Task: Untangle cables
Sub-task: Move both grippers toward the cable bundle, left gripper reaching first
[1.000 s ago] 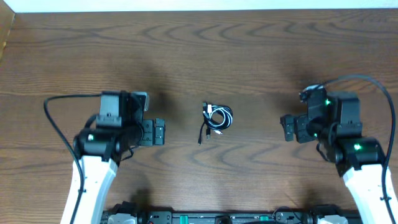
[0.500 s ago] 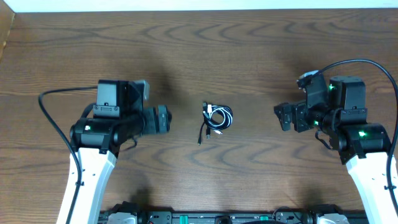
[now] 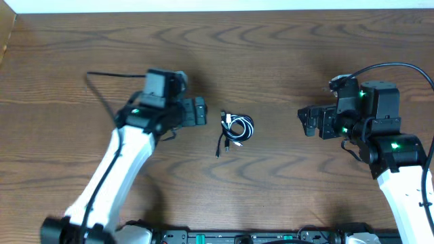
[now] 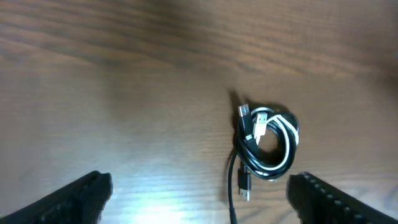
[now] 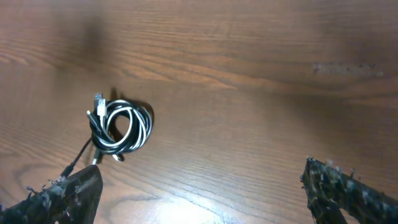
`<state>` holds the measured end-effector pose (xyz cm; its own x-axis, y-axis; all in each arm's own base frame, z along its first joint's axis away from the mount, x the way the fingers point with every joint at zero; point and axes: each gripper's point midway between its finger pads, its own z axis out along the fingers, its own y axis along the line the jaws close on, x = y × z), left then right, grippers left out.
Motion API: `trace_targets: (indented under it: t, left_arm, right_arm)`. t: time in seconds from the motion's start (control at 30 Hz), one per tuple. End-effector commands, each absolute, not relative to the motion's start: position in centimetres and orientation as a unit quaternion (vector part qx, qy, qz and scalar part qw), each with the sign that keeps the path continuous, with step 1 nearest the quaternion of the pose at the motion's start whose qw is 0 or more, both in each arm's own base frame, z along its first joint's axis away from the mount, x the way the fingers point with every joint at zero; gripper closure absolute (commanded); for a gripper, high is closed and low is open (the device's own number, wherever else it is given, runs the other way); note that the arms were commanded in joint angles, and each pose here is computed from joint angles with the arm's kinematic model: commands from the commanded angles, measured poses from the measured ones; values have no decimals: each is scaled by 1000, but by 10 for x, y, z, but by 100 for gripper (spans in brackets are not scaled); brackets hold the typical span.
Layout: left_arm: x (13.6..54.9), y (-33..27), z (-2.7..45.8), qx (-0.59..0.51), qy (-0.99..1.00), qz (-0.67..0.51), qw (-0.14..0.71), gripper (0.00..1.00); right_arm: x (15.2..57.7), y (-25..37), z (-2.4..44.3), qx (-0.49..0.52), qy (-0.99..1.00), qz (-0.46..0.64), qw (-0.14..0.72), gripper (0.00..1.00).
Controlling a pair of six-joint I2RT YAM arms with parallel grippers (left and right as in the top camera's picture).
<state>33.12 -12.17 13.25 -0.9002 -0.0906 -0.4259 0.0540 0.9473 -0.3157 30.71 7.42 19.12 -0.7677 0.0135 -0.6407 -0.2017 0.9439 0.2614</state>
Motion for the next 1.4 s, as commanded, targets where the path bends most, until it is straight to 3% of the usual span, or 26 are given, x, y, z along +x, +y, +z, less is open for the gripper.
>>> trace_targets:
  t: [0.0, 0.37, 0.6, 0.77, 0.9, 0.97, 1.27, 1.37]
  left_arm:
    - [340, -143, 116, -10, 964, -162, 210, 14]
    - [335, -199, 40, -19, 977, -165, 134, 25]
    - [318, -224, 8, 16, 983, -154, 102, 27]
    - [310, -231, 2, 29, 984, -151, 94, 56]
    - [311, -232, 6, 30, 983, -153, 97, 87]
    - [311, -233, 11, 31, 982, -156, 102, 92]
    - [309, -250, 88, 52, 957, -238, 157, 92]
    - [302, -259, 104, 66, 949, -264, 161, 92]
  right_arm:
    - [311, 70, 199, -34, 925, 158, 345, 1]
    - [310, 70, 196, -33, 926, 158, 340, 1]
    - [311, 71, 191, -32, 929, 158, 332, 1]
    - [312, 71, 187, -31, 932, 157, 325, 1]
    - [314, 71, 182, -30, 935, 157, 317, 1]
    - [314, 71, 179, -29, 936, 157, 313, 1]
    - [308, 100, 151, -46, 940, 239, 238, 1]
    - [302, 122, 139, -98, 934, 274, 208, 3]
